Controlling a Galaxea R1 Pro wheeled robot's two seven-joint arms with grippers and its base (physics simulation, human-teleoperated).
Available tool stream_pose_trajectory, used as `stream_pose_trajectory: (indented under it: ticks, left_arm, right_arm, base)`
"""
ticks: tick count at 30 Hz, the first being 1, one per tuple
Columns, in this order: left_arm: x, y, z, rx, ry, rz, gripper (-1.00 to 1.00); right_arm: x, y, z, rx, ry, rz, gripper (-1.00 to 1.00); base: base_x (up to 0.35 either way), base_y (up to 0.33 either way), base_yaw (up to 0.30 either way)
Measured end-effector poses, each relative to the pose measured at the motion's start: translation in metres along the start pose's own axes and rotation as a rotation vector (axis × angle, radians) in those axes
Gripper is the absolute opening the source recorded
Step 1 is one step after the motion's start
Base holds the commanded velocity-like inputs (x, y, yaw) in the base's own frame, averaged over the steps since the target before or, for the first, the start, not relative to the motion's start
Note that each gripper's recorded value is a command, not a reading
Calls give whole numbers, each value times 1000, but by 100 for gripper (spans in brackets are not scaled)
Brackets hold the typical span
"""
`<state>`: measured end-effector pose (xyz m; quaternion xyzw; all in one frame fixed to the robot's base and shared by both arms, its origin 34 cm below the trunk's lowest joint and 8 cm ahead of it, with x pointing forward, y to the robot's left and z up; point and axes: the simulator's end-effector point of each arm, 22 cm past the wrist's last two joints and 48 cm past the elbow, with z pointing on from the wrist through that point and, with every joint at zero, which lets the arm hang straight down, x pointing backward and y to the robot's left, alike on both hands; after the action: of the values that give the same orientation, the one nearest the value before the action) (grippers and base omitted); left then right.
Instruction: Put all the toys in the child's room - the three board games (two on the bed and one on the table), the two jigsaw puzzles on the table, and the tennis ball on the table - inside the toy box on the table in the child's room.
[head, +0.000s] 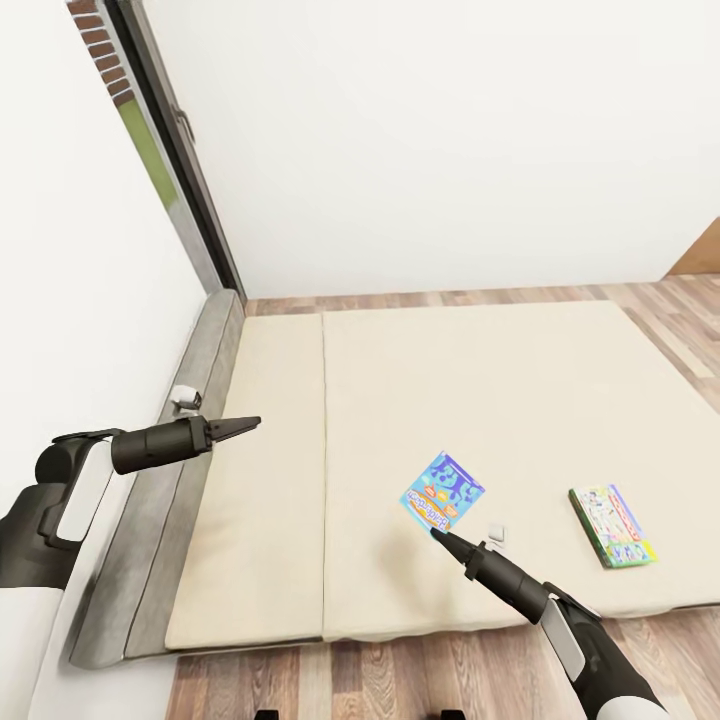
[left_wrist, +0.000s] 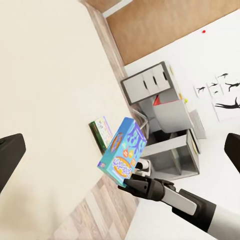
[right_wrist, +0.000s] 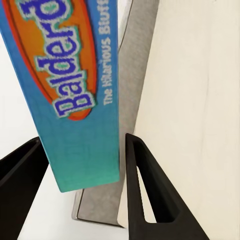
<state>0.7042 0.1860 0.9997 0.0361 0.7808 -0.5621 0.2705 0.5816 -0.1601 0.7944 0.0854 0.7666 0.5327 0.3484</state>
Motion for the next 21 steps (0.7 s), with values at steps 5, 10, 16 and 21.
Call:
stream_pose_trajectory:
  ticks: [5, 10, 16, 21]
  left_arm:
    - [-2, -4, 0, 2, -3, 7, 100]
    - [-4, -8, -2, 3, -6, 14, 100]
    - [-6, -13, -3, 5, -8, 23, 100]
    - [-9, -17, -4, 7, -11, 30, 100]
  right_arm:
    - [-3, 3, 0, -6, -5, -6, -100]
    - [-6, 6, 0, -10, -8, -13, -100]
    - [-11, 10, 0, -17, -14, -20, -100]
    - [-14, 13, 0, -20, -17, -25, -100]
  base:
    - [0, 0, 0]
    - [0, 0, 0]
    - [0, 0, 0]
    - [0, 0, 0]
